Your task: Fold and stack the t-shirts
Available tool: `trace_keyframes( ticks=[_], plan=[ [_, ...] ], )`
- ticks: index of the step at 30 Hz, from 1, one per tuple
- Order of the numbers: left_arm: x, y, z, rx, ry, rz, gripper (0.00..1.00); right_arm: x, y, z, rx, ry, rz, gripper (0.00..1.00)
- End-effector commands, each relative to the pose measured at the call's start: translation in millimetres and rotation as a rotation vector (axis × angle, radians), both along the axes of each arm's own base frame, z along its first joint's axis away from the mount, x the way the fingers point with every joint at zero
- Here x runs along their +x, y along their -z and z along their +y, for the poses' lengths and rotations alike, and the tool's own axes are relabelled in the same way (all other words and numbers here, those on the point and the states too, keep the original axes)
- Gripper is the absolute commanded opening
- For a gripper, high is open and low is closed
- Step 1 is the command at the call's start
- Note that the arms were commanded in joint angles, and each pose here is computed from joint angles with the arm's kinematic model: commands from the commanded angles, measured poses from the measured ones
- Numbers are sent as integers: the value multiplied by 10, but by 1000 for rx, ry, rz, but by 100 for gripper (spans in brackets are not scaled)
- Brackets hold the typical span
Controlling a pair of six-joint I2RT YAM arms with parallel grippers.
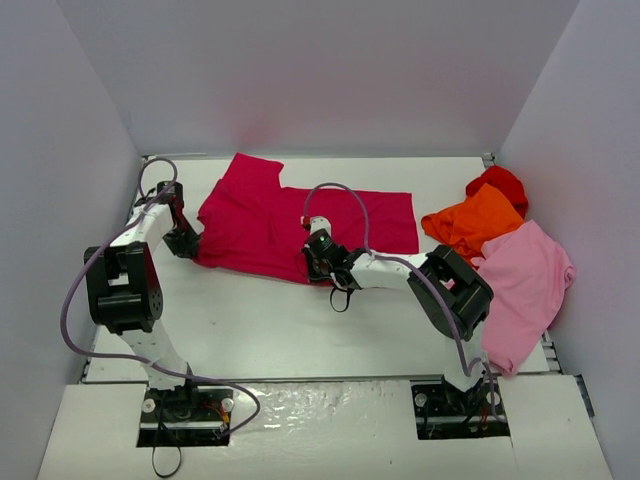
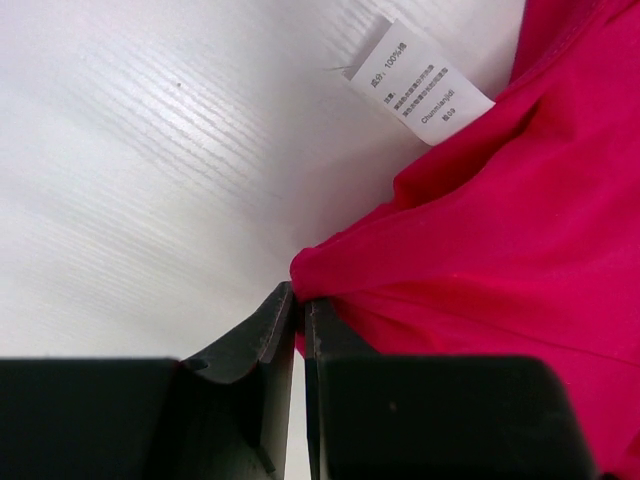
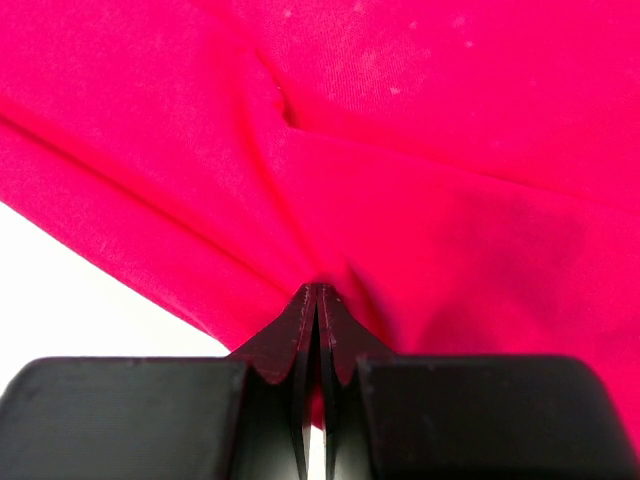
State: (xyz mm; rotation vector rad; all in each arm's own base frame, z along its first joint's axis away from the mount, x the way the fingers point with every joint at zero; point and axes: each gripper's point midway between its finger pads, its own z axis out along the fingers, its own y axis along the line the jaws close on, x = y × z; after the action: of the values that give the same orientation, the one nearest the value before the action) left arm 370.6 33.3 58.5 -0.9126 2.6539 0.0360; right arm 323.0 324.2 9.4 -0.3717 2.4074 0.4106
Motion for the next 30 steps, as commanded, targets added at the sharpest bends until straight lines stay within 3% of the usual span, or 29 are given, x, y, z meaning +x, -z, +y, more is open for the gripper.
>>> trace_keyframes(
  ticks=[1,7,12,20,30],
  plan=[
    [60,-397,415,146,-57,-78,1,-707,654,-901,-360,21,266,0],
    [-45,-390,456,175,-59,-60,3,-703,645,-940,-371,29,260,0],
    [-61,-268,348,118,-42,-55,4,-669,640,-920,-370,31,255,0],
    [-121,-165,543,183,-60,22,4,-702,683,-1093,-408,58,269,0],
    [2,-433,796,146,-123,-57,4,-673,625,-1448,-421,134,288,0]
  ],
)
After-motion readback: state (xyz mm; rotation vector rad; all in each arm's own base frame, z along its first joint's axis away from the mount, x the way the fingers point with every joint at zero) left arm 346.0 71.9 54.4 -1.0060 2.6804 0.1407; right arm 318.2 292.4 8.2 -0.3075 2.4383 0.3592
